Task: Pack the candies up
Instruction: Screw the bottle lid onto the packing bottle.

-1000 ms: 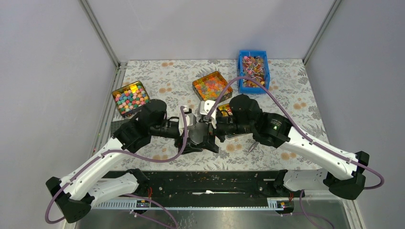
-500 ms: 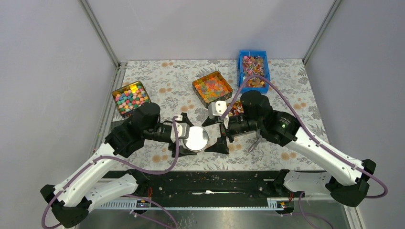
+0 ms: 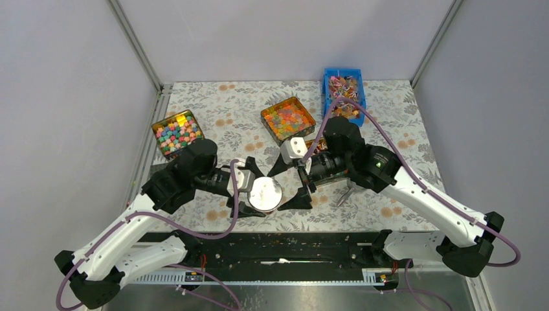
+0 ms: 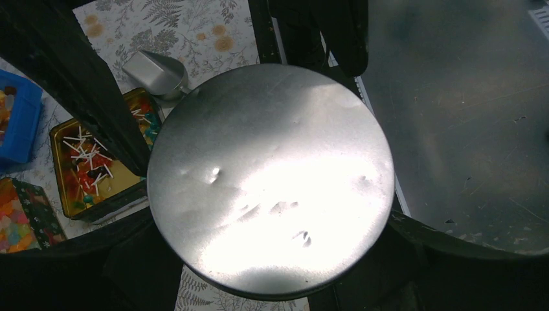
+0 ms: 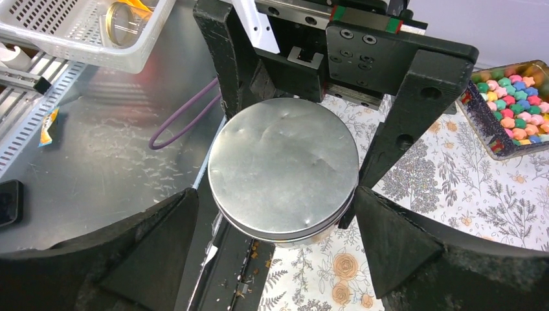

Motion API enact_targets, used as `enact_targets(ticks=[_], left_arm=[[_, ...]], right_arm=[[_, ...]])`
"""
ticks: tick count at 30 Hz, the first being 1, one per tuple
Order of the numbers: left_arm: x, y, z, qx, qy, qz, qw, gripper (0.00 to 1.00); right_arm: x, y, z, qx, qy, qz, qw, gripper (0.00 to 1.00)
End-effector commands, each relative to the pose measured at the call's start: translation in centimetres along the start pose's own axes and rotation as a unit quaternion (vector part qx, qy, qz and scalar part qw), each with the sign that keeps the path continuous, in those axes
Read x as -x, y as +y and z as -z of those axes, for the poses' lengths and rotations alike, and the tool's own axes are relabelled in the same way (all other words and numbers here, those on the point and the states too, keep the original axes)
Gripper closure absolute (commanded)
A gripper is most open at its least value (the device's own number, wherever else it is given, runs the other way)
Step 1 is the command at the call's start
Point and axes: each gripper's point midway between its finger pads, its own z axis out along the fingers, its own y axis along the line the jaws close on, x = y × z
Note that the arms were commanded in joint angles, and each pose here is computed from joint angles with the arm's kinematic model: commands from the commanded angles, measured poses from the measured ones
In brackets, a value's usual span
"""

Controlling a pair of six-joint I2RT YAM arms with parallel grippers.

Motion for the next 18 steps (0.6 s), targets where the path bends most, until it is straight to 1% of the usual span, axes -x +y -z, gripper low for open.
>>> enact_targets(ticks=[1,4,8,12,18], left_arm=[[3.9,0.2,0.5,-0.005,-0.048,-0.056,0.997,0.69],[4.3,0.2,0.5,-0.008,-0.052,-0.057,0.997,0.70],[4.4,0.3,0.5,-0.006,-0.052,-0.058,0.997,0.70],[4.6,0.3,0.6,-0.006,-0.055,-0.056,0.997,0.70],[5.1,0.7,0.4,0.003,-0.066,-0.044,0.997,0.71]], right_arm=[[1.1,-0.2,0.0,0.009,-0.012,0.032,0.999,0.04],[1.1,-0.5,-0.2,0.007,-0.012,0.035,0.999,0.06],[1.4,-0.9,-0.6,0.000,-0.034,0.032,0.999,0.09],[1.2,-1.0,-1.0,0.004,-0.037,0.025,0.999,0.13],[0.3,-1.2,-0.9,-0.009,-0.029,0.019,0.999,0.25]])
